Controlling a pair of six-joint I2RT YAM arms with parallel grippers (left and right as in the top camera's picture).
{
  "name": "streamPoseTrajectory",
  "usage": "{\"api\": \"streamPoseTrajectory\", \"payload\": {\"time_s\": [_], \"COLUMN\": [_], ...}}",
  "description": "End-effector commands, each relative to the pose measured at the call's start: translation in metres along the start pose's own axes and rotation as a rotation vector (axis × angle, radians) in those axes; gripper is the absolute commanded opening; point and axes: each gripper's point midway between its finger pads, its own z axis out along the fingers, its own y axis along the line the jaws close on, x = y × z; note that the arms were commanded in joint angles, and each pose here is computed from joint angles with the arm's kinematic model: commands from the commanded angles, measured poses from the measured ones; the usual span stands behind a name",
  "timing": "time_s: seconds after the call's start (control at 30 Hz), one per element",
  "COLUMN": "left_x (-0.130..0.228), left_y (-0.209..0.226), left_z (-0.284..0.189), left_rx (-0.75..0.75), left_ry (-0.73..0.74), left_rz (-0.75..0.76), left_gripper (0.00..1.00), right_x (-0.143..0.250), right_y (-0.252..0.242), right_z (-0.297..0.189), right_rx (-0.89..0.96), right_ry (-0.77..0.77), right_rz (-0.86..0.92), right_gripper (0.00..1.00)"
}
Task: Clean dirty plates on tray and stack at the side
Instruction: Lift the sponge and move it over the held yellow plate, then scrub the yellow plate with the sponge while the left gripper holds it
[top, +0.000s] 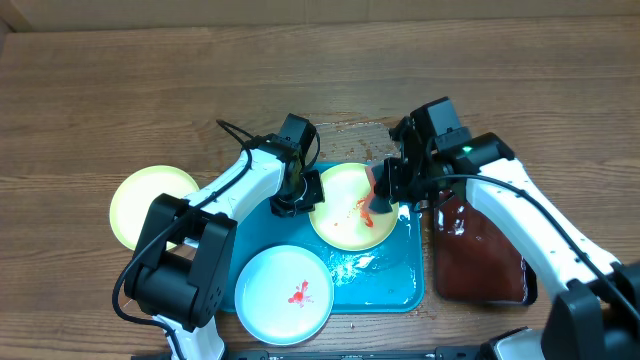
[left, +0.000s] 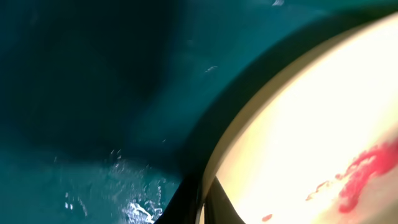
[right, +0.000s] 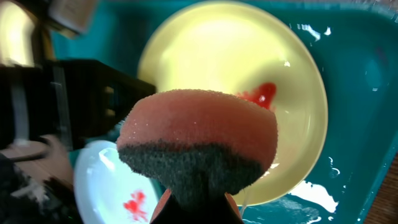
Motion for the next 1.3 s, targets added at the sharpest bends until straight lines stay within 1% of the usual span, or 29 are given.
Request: {"api": "streamPoseTrajectory", "payload": {"time_s": [0.0,0.07,0.23,0.3,0.4,0.5,0.57,0.73,0.97,1.1,1.27], "left_x": [0.001,-0.001,-0.003,-0.004,-0.001,0.002,0.005,0.008,0.010,0.009,0.007], "left_y": [0.011,0.011,0.009,0.005,-0.009,-0.016,-0.020,-0.023,-0.028,-0.024,-0.021], "left_z": [0.017,0.017,0.017,0.017,0.017,0.016,0.015,0.014,0.013,0.014,0.013], "left_rx": [-0.044,-0.044,-0.040,-0.019,0.061,0.112,0.135,0.159,0.192,0.174,0.172], "left_ry": [0.018,0.012,0.004,0.000,0.005,0.016,0.026,0.039,0.045,0.048,0.049], "left_rz": [0.227,0.307,0.410,0.439,0.500,0.501,0.501,0.498,0.480,0.439,0.421], "left_gripper": [0.04,0.04,0.04,0.04,0.04,0.04,0.04,0.04,0.04,0.04,0.04], "right_x": [0.014,0.020,0.017,0.014,0.009,0.003,0.003,0.014,0.030,0.030,0.024], "right_y": [-0.018,-0.026,-0.034,-0.031,-0.013,0.002,0.006,0.024,0.058,0.054,0.039], "right_z": [0.025,0.037,0.057,0.064,0.069,0.074,0.078,0.094,0.138,0.150,0.145], "right_rx": [0.030,0.039,0.035,0.009,-0.103,-0.176,-0.182,-0.182,-0.187,-0.144,-0.125], "right_ry": [0.083,0.125,0.148,0.143,0.139,0.136,0.138,0.176,0.207,0.192,0.186], "right_rz": [-0.106,-0.132,-0.123,-0.088,-0.027,0.045,0.086,0.117,0.179,0.226,0.255], "right_gripper": [0.04,0.04,0.04,0.04,0.04,0.04,0.04,0.04,0.04,0.04,0.04]}}
